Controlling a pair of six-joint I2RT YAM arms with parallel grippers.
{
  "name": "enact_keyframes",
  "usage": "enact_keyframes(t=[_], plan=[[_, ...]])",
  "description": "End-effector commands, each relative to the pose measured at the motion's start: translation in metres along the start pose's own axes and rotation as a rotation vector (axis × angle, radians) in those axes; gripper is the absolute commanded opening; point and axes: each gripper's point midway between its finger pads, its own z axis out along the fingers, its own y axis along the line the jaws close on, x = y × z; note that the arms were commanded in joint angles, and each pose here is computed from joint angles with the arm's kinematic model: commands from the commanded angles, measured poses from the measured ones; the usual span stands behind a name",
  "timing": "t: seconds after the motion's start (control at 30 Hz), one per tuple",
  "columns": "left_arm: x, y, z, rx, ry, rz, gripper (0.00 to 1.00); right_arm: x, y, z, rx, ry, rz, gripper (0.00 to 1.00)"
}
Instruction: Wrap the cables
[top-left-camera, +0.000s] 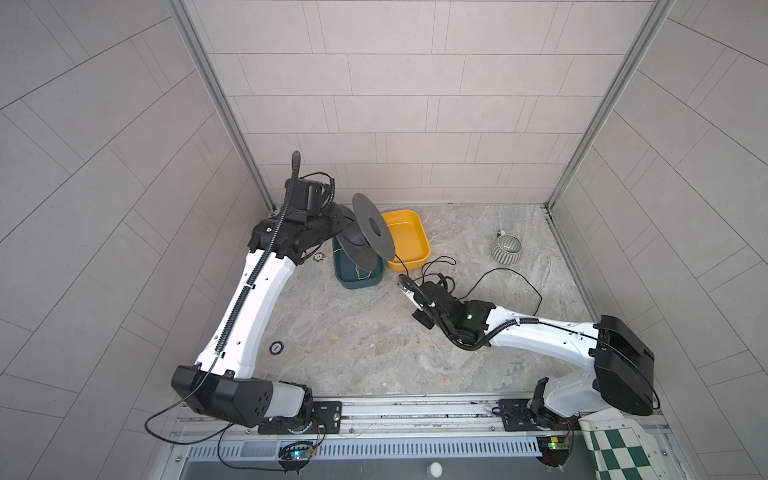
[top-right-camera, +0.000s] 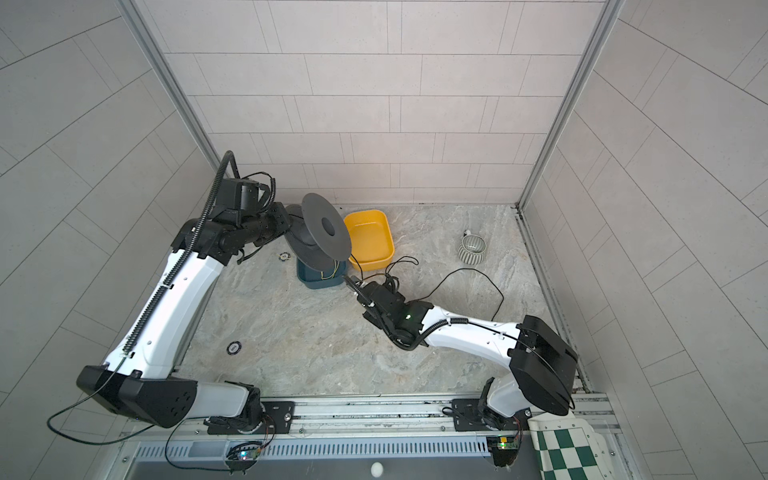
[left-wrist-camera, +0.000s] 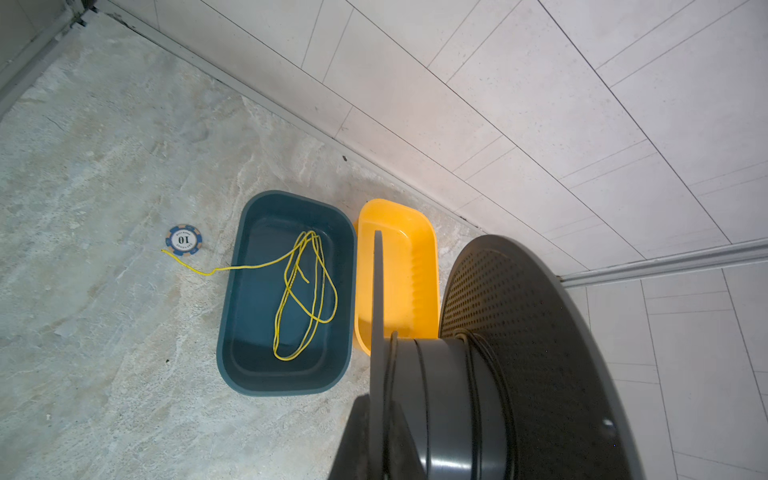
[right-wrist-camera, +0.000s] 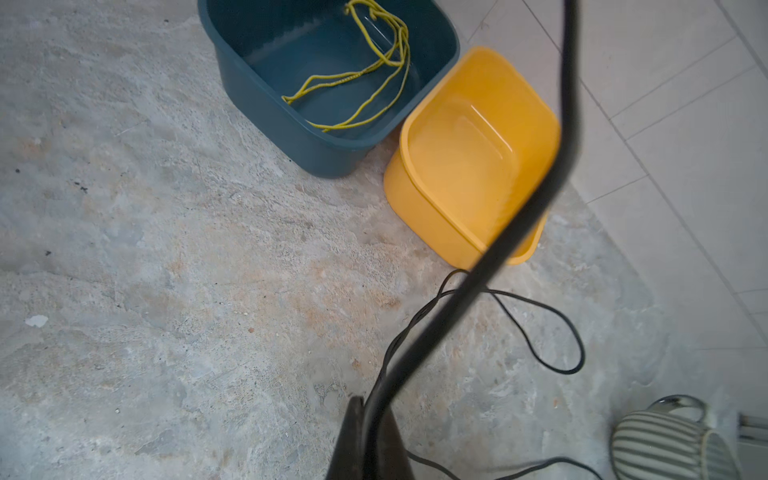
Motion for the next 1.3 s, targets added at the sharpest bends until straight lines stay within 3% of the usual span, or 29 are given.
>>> enact_keyframes(t=[0.0, 0.2, 0.53, 0.93, 1.27], plan=[[-0.020, -0.008, -0.012, 0.025, -0.119, -0.022, 0.00, -0.002, 0.001, -0.011, 0.072, 0.065, -0.187, 0.00], [-0.009, -0.001, 0.004, -0.023, -0.101, 0.003, 0.00, -0.041, 0.008, -0.030, 0.121, 0.007, -0.323, 0.00], [0.017, -0.009, 0.014, -0.077, -0.063, 0.132, 0.00, -0.101, -0.019, -0.061, 0.207, -0.118, -0.343, 0.00], [0.065, -0.031, 0.020, -0.055, 0.086, 0.284, 0.00, -0.149, -0.051, -0.081, 0.339, -0.217, -0.210, 0.00], [0.078, -0.035, 0.011, -0.017, 0.156, 0.404, 0.00, -0.153, -0.093, -0.074, 0.386, -0.212, -0.035, 0.00]])
